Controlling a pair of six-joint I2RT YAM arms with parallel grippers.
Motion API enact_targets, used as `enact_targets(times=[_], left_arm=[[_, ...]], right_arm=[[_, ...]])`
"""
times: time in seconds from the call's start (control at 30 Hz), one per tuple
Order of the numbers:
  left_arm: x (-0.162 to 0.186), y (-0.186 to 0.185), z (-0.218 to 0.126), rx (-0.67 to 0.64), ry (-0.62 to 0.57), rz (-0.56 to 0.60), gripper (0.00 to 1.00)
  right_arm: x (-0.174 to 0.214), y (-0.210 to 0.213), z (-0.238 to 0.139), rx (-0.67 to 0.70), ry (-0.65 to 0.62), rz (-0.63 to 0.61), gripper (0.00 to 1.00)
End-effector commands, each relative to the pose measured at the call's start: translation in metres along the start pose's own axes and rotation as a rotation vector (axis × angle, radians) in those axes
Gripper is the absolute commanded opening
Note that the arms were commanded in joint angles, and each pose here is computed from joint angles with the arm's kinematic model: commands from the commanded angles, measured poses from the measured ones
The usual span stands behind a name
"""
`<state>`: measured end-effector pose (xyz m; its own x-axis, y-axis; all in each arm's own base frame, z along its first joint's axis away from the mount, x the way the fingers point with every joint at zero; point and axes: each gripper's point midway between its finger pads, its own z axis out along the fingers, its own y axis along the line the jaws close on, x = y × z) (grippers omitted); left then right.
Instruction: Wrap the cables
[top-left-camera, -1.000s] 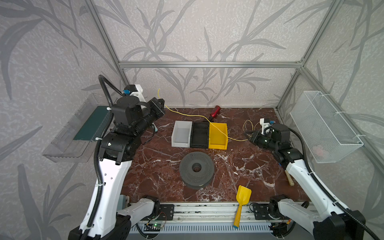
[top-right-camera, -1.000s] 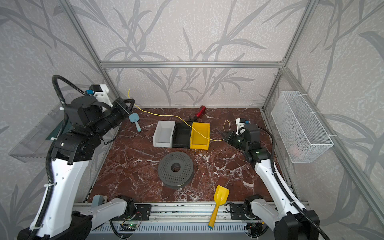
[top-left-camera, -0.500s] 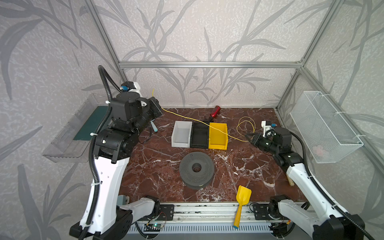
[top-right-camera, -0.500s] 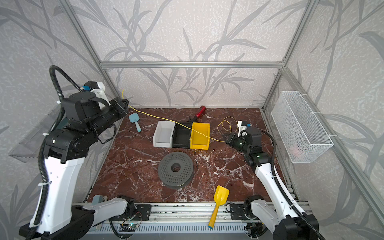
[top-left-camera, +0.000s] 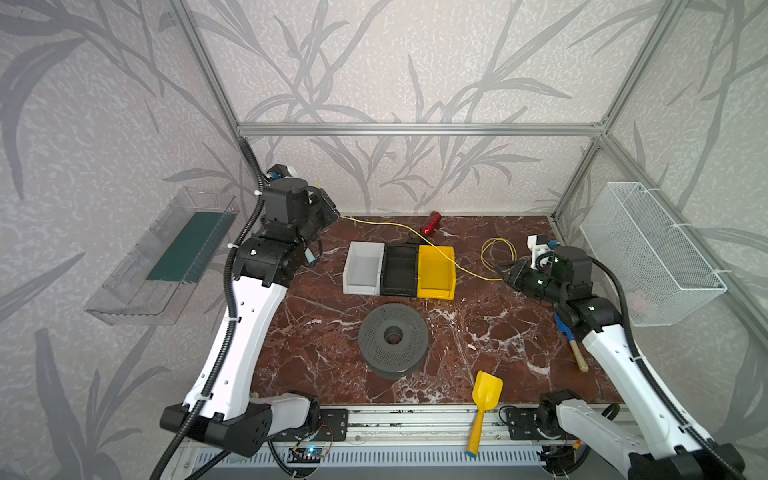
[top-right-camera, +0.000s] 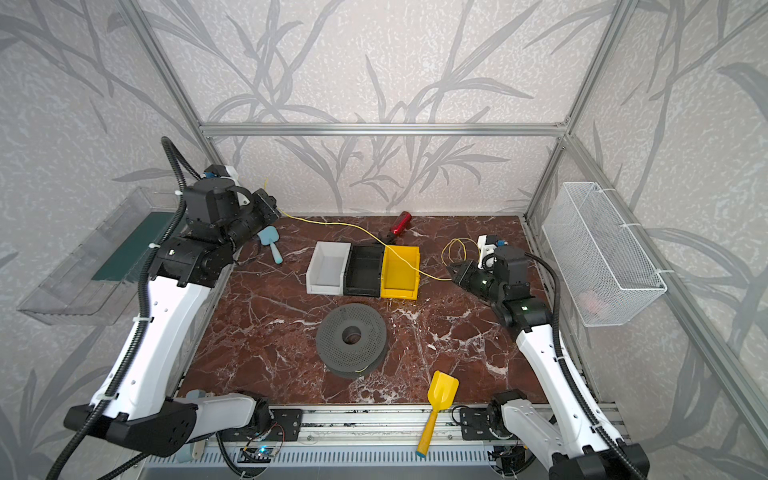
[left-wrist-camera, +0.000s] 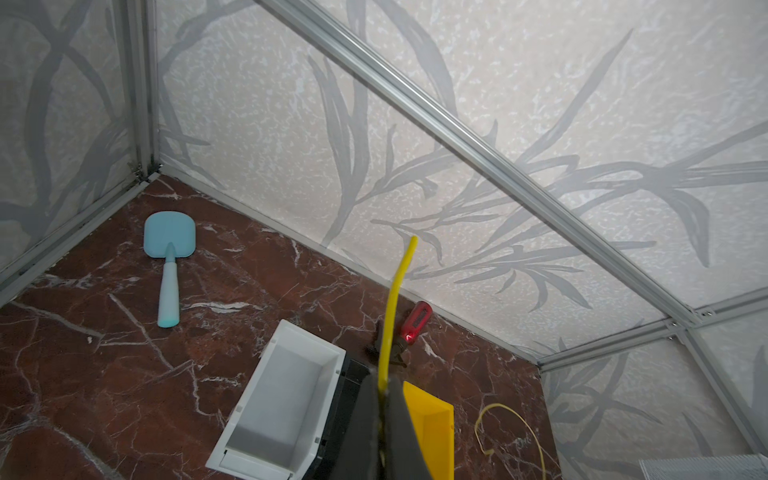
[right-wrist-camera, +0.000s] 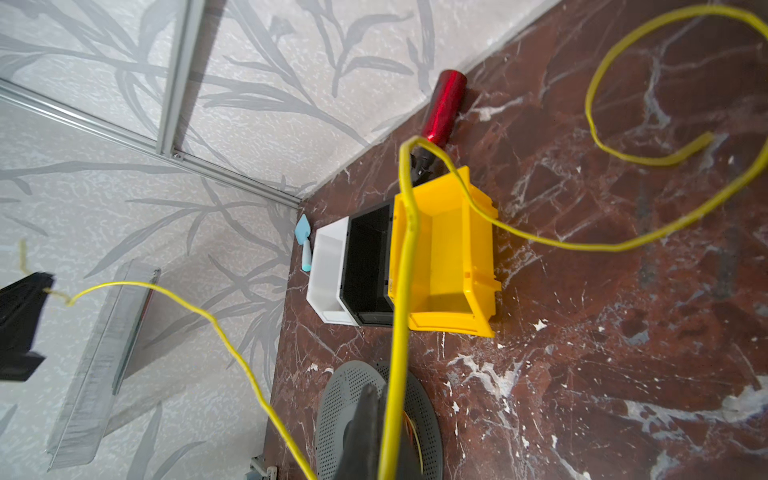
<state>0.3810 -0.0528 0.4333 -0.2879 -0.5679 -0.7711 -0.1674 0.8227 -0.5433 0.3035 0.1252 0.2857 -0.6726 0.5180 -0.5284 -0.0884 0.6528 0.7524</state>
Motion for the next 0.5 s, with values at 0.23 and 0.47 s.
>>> enact_targets(times=[0.23, 0.47], left_arm=[[-0.033, 0.032, -0.047, -0.108, -0.189, -0.018, 0.13], [0.004, 0.016, -0.053, -0.028, 0.064, 0.085, 0.63]], right_arm=[[0.007, -0.006, -0.023, 0.065, -0.024, -0.006, 0.00], [0.001, -0.003, 0.003, 0.028, 0.008, 0.006, 0.00]])
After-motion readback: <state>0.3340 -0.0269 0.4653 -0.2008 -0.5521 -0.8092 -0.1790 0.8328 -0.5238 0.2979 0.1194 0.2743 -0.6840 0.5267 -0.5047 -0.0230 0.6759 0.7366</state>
